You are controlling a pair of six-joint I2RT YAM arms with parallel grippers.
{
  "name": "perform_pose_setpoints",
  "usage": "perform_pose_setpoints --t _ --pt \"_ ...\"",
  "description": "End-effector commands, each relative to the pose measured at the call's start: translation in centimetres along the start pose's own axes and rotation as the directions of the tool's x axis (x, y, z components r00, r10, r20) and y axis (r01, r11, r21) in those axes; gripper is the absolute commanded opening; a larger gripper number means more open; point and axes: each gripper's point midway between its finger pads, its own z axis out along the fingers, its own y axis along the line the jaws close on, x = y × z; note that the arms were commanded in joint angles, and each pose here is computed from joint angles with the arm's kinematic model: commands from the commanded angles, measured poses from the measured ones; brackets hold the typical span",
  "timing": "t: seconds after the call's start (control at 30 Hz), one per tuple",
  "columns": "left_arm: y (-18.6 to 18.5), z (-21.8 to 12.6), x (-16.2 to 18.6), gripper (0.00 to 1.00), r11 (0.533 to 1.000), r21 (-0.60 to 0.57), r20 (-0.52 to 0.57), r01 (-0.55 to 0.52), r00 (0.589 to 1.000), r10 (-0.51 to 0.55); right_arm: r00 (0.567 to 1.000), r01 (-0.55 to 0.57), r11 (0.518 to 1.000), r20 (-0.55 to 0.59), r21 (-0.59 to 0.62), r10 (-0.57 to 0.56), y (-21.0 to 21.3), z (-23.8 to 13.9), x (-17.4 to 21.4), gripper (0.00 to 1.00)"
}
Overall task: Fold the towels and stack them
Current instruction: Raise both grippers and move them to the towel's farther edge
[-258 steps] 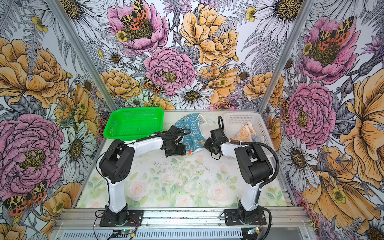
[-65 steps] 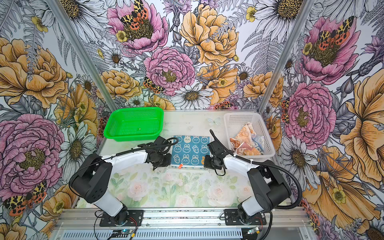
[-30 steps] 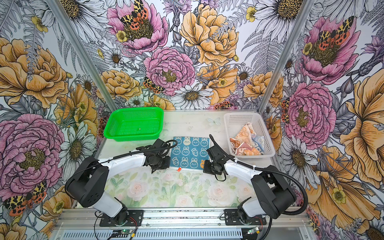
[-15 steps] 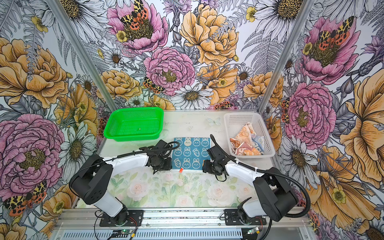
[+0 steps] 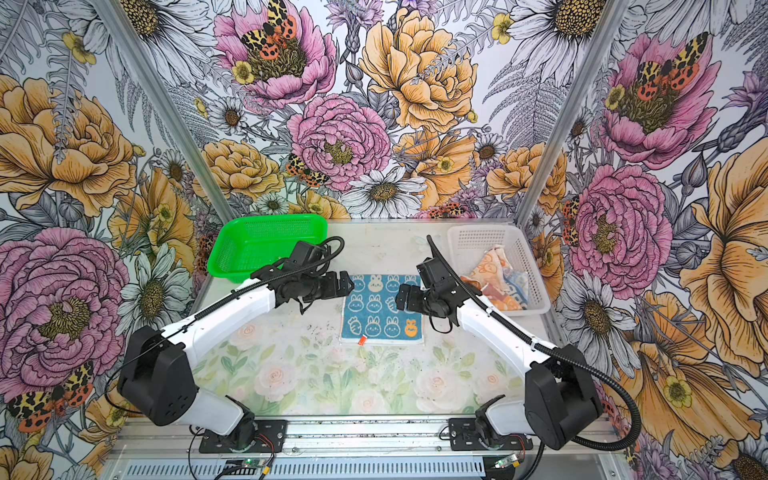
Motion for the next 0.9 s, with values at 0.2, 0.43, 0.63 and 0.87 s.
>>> perform_pose_setpoints --t 0.2,0.43,0.63,0.87 --pt "-4.7 5.6 -5.4 0.99 0.975 0.198 -0.011 0.101 0.995 -0.1 0.997 -0.073 0.993 -0.035 -0.094 0.07 1.1 5.4 -6.7 0.99" --pt "-3.3 11.8 -4.9 0.99 0.967 0.185 -0.069 0.174 0.984 -0.164 0.989 -0.13 0.981 -0.084 -0.146 0.118 1.3 10.8 -9.1 0.99" --pt "-0.9 14.5 -4.3 0.99 0.978 0.123 -0.084 0.168 0.984 -0.159 0.984 -0.145 0.981 -0.121 -0.131 0.13 -0.2 13.8 -9.2 0.99" --pt "1.5 16.0 -3.2 0.99 0.986 0.059 -0.1 0.156 0.984 -0.15 0.984 -0.118 0.988 -0.148 -0.099 0.102 -2.2 15.6 -8.5 0.99"
